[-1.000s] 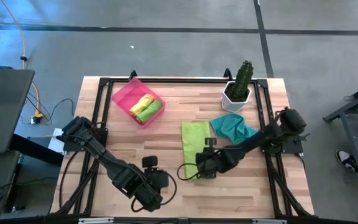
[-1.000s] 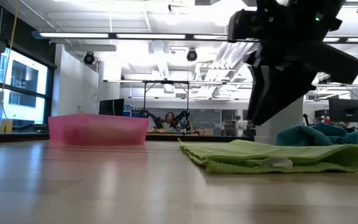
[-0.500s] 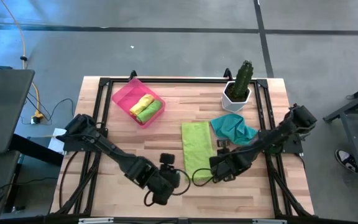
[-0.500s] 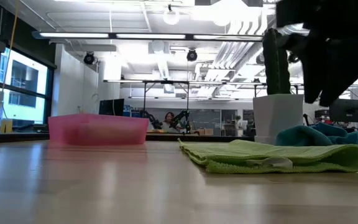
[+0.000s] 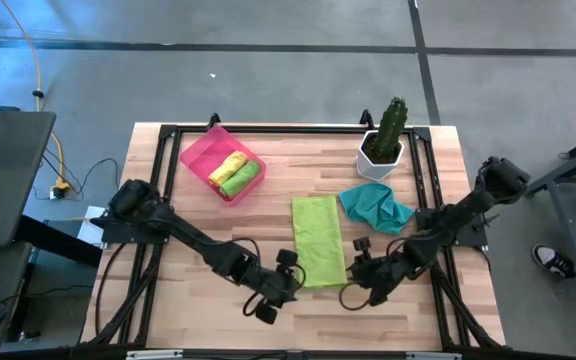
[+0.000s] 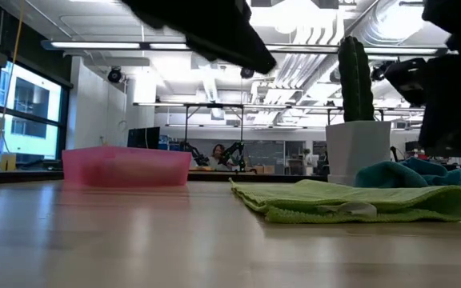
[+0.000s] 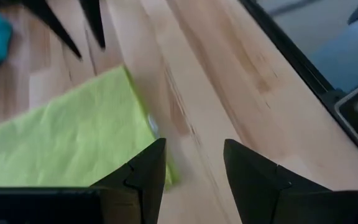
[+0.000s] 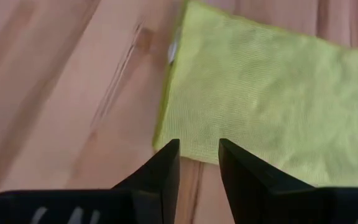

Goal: Roll microfiber towels into tight, uniform cylinder then place into a basket
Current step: Roll the light green microfiber cloth

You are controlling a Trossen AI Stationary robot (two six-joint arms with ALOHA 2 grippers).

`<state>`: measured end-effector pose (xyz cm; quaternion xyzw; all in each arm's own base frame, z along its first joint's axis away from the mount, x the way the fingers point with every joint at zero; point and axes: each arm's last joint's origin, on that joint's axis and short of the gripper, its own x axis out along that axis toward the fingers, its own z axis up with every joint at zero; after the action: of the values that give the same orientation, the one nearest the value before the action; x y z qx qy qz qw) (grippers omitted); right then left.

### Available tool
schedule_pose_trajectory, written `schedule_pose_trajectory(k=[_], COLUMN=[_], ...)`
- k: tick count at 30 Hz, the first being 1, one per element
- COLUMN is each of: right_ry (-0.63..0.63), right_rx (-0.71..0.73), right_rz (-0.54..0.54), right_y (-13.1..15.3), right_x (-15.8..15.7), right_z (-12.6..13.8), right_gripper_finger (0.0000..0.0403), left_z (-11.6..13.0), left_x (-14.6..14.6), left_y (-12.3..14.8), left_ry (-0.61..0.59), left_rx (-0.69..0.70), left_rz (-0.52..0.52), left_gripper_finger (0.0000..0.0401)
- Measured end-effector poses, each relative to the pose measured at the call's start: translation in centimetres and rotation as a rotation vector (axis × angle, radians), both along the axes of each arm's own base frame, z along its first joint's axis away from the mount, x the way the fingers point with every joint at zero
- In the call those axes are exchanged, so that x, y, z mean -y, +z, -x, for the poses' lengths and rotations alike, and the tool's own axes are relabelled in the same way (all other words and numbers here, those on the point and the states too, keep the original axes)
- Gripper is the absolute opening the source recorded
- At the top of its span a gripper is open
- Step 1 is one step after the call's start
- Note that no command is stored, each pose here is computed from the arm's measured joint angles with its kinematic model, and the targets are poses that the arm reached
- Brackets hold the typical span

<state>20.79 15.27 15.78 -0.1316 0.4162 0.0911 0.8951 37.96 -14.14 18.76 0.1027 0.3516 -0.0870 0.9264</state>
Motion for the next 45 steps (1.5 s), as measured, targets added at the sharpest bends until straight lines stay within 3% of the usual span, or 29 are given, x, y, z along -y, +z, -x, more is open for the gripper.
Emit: schedule_pose_trajectory(k=[5,15,25,31,45], right_ry=[0.119,0.102,0.211,0.294,0.302], right_rx=[-0.008,0.001,0.028,0.004,-0.042], right_rz=[0.11,0.11,0.16,0.138,0.194], right_y=[-1.3,-2.6,-2.5,-2.6,-4.6], right_x=[0.2,0.2,-0.1,-0.3,-0.5], right_z=[0.4,-0.6,-0.8,-0.7,-1.1], right_gripper_finger=[0.0105,0.0134,0.019,0.0193,0.0193], left_z=[0.3,0.1,0.1,0.1,-1.0], left_x=[-1.4,-3.0,-3.0,-2.9,-2.6], left_y=[-2.9,-7.6,-7.8,-7.8,-9.6], left_ry=[-0.016,0.047,-0.017,-0.031,-0.05], left_rx=[0.115,0.029,0.026,0.023,0.032], left_rz=[-0.02,-0.021,-0.07,-0.07,-0.064], left_gripper_finger=[0.0149,0.0149,0.0149,0.0149,0.0149])
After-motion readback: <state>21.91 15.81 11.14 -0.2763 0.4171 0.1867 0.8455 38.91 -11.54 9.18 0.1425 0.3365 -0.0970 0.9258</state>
